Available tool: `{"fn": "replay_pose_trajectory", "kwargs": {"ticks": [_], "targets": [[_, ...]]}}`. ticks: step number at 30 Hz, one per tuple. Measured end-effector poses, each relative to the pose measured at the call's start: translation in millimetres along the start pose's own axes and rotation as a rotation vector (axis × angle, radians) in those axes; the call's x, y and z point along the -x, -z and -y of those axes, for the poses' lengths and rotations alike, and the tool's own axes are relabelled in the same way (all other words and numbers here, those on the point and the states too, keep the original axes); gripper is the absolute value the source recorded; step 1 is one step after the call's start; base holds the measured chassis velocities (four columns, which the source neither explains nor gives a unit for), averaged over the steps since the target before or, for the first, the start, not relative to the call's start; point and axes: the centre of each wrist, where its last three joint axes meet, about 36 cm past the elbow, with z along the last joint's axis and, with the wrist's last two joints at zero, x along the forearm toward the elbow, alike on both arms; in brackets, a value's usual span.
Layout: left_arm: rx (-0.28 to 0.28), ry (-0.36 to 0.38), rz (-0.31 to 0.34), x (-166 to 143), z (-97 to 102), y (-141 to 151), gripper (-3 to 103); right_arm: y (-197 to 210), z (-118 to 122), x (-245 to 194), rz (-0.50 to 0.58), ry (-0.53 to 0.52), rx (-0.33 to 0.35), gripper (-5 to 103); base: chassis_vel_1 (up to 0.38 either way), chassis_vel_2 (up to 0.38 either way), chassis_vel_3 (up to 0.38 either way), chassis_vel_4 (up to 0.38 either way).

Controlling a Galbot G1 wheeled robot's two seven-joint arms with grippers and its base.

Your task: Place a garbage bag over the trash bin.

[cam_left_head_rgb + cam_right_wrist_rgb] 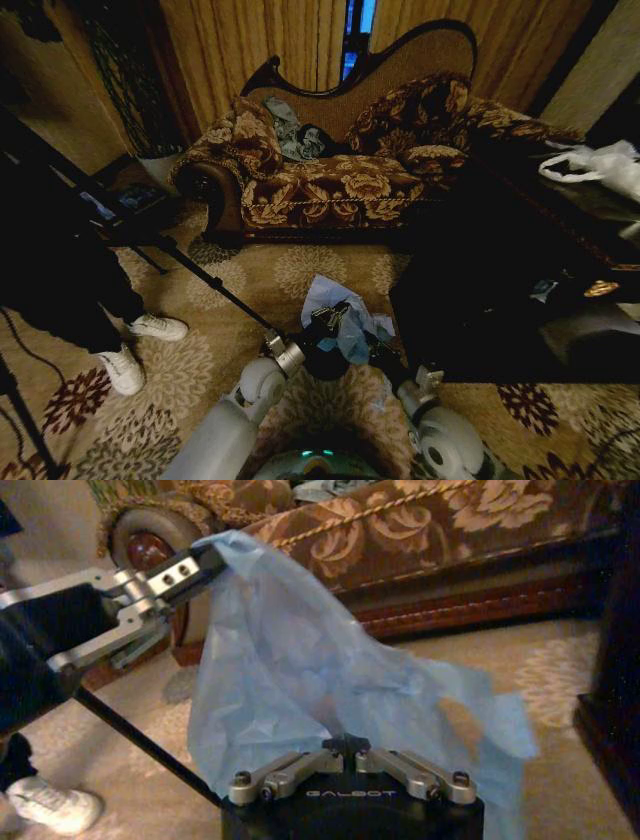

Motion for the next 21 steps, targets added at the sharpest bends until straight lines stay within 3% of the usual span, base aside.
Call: {"fn": "replay_pose_trajectory", "kwargs": {"ticks": [16,21], "targets": [[-0.015,-0.002,-0.022,-3,6.1,-5,0,13,0,61,0.104,0.113,-0.032,0,0.000,0.000,0.000,0.000],[-0.017,-0.004,-0.026,-3,6.8,-8,0,2,6,80,0.141,0.120,-0.089,0,0.000,0.000,0.000,0.000]]}}
